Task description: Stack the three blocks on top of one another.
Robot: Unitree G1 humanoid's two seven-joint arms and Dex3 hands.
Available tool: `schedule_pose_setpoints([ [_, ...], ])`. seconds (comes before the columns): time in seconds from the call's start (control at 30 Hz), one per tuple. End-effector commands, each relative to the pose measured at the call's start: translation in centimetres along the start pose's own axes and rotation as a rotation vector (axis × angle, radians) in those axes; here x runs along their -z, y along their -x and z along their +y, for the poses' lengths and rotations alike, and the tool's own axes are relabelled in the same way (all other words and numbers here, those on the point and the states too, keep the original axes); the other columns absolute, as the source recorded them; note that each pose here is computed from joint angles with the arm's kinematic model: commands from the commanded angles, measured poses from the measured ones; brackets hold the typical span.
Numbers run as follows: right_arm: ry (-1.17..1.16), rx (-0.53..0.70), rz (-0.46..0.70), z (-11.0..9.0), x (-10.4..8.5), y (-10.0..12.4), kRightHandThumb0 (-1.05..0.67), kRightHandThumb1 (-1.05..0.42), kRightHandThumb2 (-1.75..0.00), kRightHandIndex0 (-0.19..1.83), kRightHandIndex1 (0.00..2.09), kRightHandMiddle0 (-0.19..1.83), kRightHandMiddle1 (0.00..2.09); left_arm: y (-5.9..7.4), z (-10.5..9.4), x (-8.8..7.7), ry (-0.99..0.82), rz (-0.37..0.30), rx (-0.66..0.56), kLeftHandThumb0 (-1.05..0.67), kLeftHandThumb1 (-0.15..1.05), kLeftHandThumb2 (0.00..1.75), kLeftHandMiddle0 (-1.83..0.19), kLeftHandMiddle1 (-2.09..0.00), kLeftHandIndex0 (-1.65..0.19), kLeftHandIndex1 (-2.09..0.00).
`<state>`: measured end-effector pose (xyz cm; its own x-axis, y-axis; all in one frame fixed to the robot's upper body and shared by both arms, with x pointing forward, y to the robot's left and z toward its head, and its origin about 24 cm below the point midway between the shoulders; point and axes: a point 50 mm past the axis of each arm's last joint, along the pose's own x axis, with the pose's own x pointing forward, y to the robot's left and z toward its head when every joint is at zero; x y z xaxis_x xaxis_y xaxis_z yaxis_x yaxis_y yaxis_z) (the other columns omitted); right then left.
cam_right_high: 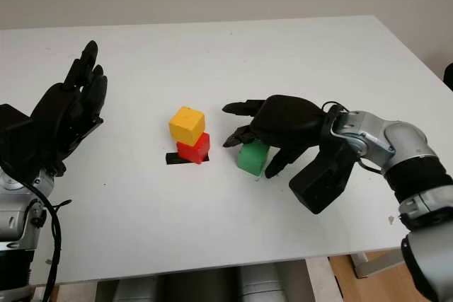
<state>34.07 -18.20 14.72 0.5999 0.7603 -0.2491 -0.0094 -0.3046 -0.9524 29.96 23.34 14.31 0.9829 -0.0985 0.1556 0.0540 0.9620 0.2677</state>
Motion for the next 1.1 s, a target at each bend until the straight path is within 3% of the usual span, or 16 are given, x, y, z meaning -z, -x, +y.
schedule_pose_setpoints([
  [0.0,0.021,0.019,-0.005,-0.6,0.2,-0.1,-0.59,-0.9,-0.06,0.14,0.07,0.6,0.34,0.2,0.1,-0.4,-0.016,-0.009,0.005,-0.81,1.05,0.56,0.19,0.0,0.16,-0.06],
  [0.07,0.022,0.029,-0.005,-0.6,0.3,-0.1,-0.57,-0.9,-0.05,0.16,0.07,0.55,0.51,0.2,0.2,-0.4,-0.018,-0.009,0.011,-0.81,1.05,0.56,0.19,0.0,0.16,-0.05],
  [0.2,-0.006,0.087,-0.009,-0.6,0.4,0.0,-0.51,-0.9,-0.05,0.24,0.07,0.42,1.19,0.1,0.1,-0.3,-0.03,-0.006,0.024,-0.82,1.05,0.56,0.19,0.0,0.16,-0.06],
  [0.3,0.003,0.097,-0.01,-0.8,0.5,0.0,-0.47,-0.93,-0.06,0.28,0.07,0.44,1.44,0.1,0.1,-0.4,-0.032,-0.002,0.029,-0.82,1.05,0.57,0.19,0.0,0.15,-0.06],
  [0.63,-0.035,0.128,0.017,-1.4,0.8,0.1,-0.43,-0.93,-0.05,0.32,0.08,0.44,1.46,-0.1,0.1,-0.4,-0.041,-0.004,0.034,-0.82,1.05,0.55,0.19,0.0,0.13,-0.06],
  [1.07,-0.768,0.223,0.194,-3.3,2.9,0.2,-0.44,-0.96,-0.06,0.17,0.02,0.37,1.45,0.0,0.2,-0.3,-0.027,-0.002,0.025,-0.81,1.05,0.55,0.19,0.0,0.14,-0.05],
])
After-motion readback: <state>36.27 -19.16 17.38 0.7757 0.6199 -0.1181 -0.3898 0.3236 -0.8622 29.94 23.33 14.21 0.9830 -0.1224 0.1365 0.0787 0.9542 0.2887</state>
